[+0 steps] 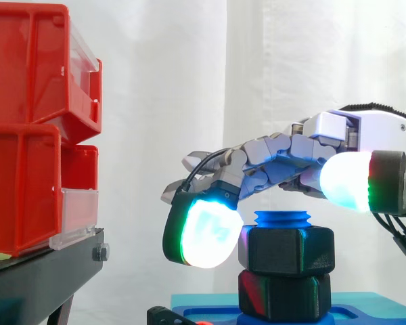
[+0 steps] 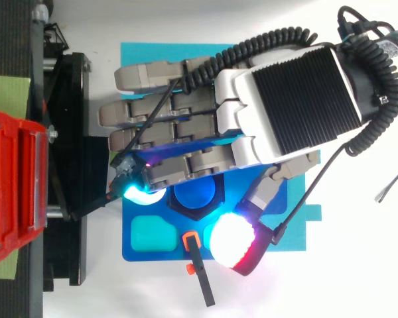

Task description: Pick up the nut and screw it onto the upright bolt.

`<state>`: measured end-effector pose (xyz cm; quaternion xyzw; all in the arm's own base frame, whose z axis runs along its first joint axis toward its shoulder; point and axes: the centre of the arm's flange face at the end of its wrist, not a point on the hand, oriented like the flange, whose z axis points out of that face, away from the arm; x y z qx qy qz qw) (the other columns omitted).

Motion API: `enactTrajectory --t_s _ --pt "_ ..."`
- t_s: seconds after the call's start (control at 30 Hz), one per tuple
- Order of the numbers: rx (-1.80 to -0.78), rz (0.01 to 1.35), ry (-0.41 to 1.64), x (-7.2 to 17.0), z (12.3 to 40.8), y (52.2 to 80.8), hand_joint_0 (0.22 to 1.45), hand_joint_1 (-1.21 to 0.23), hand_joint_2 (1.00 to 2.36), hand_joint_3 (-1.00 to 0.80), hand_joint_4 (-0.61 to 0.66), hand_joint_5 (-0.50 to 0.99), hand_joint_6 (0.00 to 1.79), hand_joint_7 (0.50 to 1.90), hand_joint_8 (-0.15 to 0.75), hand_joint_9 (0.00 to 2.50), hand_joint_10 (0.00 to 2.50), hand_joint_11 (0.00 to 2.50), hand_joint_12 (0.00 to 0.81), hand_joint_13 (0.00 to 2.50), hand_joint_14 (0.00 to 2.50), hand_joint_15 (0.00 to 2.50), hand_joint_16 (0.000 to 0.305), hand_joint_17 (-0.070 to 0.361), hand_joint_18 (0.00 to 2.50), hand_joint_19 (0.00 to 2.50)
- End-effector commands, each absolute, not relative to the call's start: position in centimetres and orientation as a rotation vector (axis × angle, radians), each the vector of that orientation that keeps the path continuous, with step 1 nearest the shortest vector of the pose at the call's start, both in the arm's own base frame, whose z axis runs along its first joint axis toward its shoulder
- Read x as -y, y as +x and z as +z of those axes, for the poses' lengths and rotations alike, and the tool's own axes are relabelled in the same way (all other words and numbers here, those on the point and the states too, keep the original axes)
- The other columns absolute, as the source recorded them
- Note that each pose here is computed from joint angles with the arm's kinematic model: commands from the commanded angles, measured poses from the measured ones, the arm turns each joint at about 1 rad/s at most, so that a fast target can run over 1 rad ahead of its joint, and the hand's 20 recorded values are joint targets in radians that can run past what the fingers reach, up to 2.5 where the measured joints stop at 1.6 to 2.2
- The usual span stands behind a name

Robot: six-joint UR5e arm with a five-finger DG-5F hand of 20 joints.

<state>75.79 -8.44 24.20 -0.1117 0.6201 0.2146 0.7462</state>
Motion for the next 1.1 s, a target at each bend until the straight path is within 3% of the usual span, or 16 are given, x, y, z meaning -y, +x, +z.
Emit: enactTrajectory --t_s 0.0,0.4,0.87,1.07 --pt "-1.36 0.468 -0.242 8.6 24.2 75.7 0.49 -0.09 1.0 -0.5 0.24 -0.15 0.5 0.87 0.252 0.51 0.0 0.0 0.32 0.28 0.0 0.0 0.038 0.087 0.0 0.0" --pt "-1.358 0.46 -0.237 9.1 24.2 75.7 0.49 -0.09 1.0 -0.5 0.25 -0.14 0.5 0.96 0.258 0.53 0.0 0.0 0.32 0.3 0.0 0.0 0.037 0.084 0.0 0.0" --pt "-1.369 0.442 -0.215 10.6 24.1 75.5 0.49 -0.1 1.0 -0.5 0.22 -0.11 0.5 1.17 0.263 0.55 0.0 0.0 0.316 0.31 0.0 0.0 0.035 0.079 0.0 0.0" --pt "-1.364 0.438 -0.213 10.8 24.1 75.5 0.49 -0.1 1.0 -0.5 0.2 -0.08 0.5 1.33 0.264 0.55 0.0 0.0 0.313 0.32 0.0 0.0 0.034 0.078 0.0 0.0"
